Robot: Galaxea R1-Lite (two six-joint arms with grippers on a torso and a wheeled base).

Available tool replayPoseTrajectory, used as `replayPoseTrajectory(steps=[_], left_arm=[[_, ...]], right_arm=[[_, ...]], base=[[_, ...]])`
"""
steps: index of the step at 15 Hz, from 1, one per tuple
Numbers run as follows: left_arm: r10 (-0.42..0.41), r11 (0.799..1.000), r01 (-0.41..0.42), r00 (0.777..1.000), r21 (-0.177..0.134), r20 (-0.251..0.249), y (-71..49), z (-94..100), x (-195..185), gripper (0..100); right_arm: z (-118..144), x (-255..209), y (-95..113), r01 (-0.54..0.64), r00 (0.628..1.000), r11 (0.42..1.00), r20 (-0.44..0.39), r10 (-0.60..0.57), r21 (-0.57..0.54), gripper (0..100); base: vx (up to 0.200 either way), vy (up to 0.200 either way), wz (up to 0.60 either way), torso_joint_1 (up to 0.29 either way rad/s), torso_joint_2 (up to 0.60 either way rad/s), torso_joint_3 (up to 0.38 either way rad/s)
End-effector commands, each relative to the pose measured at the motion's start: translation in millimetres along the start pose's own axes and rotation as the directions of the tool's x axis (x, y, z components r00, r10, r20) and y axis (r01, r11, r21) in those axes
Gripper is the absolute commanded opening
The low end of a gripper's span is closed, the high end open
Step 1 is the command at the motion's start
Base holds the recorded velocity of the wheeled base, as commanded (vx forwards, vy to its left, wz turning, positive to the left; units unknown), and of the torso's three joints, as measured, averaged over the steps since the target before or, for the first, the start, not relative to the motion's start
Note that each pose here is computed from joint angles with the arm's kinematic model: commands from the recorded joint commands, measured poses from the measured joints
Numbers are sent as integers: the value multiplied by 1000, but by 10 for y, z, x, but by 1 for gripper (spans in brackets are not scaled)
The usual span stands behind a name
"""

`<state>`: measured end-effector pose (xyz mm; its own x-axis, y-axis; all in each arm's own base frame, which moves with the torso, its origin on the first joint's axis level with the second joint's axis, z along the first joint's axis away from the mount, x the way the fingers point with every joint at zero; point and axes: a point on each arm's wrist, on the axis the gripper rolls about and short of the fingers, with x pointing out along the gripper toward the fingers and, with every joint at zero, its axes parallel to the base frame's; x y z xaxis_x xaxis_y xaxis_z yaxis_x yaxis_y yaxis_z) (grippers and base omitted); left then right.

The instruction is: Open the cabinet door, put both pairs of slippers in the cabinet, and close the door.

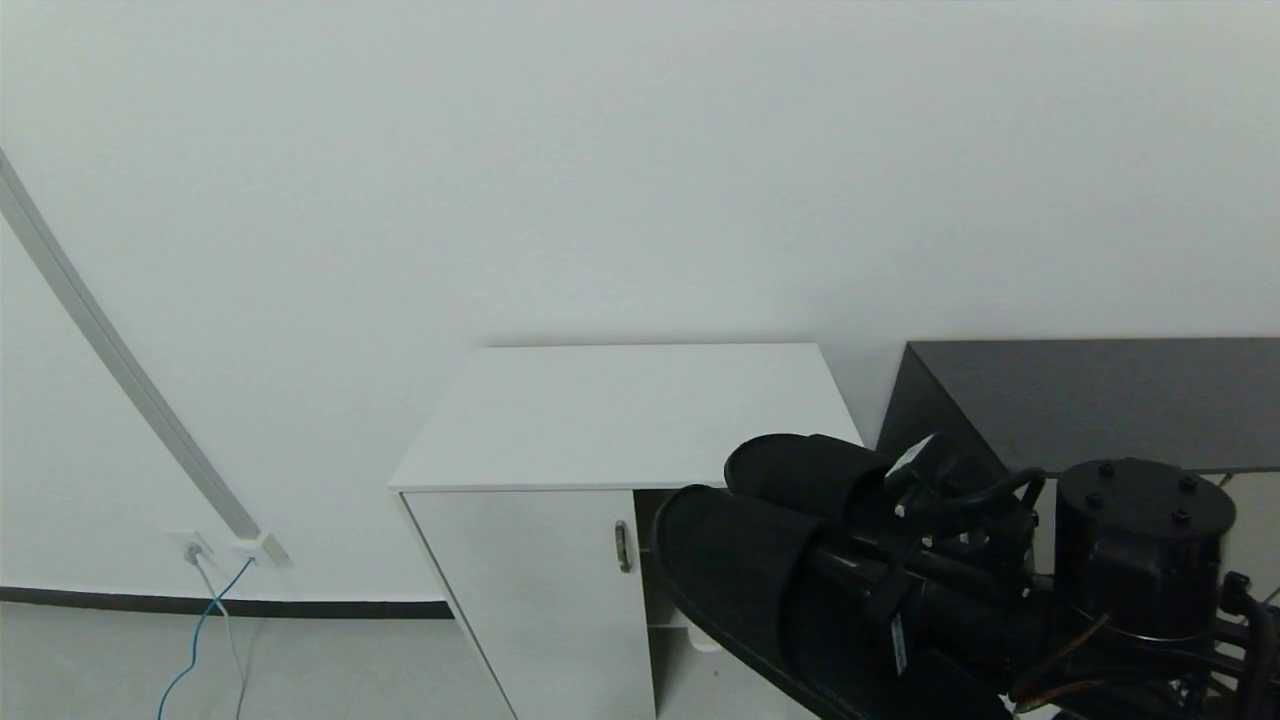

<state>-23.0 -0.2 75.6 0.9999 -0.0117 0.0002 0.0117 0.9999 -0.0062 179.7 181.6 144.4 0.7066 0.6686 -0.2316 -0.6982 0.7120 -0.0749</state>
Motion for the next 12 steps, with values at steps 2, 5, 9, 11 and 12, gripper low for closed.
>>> replayPoseTrajectory(steps=[2,5,9,11,12], left_arm=[[-1,1000,1,1000,-2,-2,0,0,1,0],[1,1000,-1,1000,-2,-2,0,0,1,0],[-1,1000,1,1000,0,-2,0,0,1,0],[1,1000,-1,1000,-2,-2,0,0,1,0],[1,1000,-1,1000,-2,-2,0,0,1,0]], right_arm=[[-1,10,15,-7,1000,1000,1,7,-3,0],[29,19,25,-9,1000,1000,12,9,-4,0],[43,-10,19,-7,1000,1000,20,7,-3,0],[42,-19,34,-11,1000,1000,20,11,-8,0],[23,-22,43,-15,1000,1000,13,15,-13,0]], base=[[0,0,0,0,0,0],[0,0,0,0,0,0],[0,0,0,0,0,0],[0,0,0,-102,190,122],[0,0,0,-149,325,178]])
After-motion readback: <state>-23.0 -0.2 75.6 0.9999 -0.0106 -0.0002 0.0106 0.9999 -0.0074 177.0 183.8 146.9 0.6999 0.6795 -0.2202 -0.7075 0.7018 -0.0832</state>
